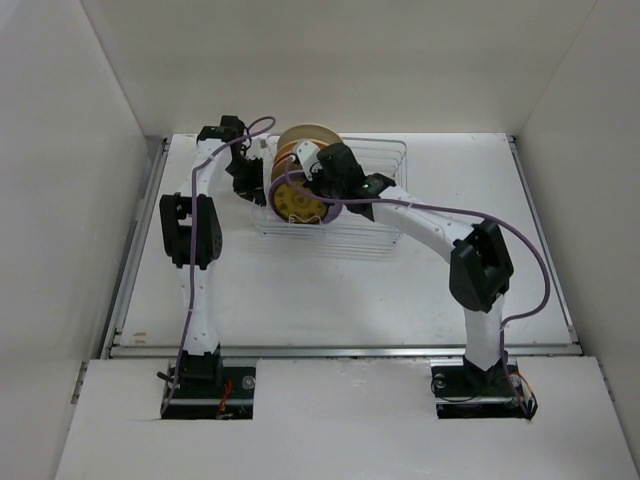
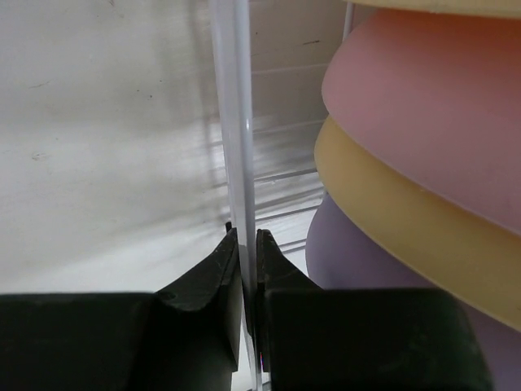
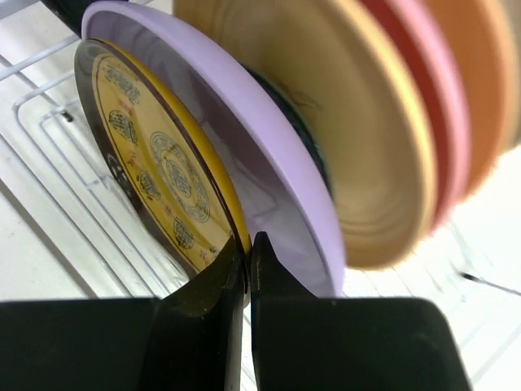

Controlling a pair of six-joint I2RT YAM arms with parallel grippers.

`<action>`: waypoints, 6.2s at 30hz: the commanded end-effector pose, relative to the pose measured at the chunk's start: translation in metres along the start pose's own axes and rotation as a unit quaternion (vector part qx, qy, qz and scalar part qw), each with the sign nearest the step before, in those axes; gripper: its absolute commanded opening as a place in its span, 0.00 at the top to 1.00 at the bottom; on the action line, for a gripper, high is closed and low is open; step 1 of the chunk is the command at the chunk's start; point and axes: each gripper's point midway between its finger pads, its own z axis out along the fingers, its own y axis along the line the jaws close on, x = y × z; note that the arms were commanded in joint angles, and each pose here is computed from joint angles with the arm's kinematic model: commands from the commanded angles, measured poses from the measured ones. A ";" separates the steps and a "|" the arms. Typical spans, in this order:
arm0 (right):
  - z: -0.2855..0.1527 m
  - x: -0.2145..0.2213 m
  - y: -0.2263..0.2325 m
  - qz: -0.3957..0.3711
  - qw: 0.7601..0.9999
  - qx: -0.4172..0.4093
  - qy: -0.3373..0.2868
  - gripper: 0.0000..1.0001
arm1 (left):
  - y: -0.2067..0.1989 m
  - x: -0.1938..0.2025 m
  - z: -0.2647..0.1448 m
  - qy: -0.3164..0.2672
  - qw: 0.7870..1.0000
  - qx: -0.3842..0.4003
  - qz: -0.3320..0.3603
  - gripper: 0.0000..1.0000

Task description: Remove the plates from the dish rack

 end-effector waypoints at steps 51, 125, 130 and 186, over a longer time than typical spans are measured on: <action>-0.097 0.011 0.144 0.154 0.958 -0.240 0.019 0.28 | -0.045 -0.045 -0.140 -0.224 0.962 -0.068 0.140 0.58; -0.142 0.046 -0.112 0.245 0.958 0.130 -0.070 0.32 | 0.139 0.173 -0.064 0.172 0.968 0.060 -0.171 1.00; -0.095 0.005 -0.049 0.175 0.981 -0.034 -0.074 0.46 | 0.150 0.175 -0.057 0.175 0.969 0.036 -0.171 0.82; -0.076 -0.052 -0.079 0.081 0.973 0.195 -0.097 1.00 | -0.030 0.031 -0.026 0.062 0.997 -0.039 0.029 1.00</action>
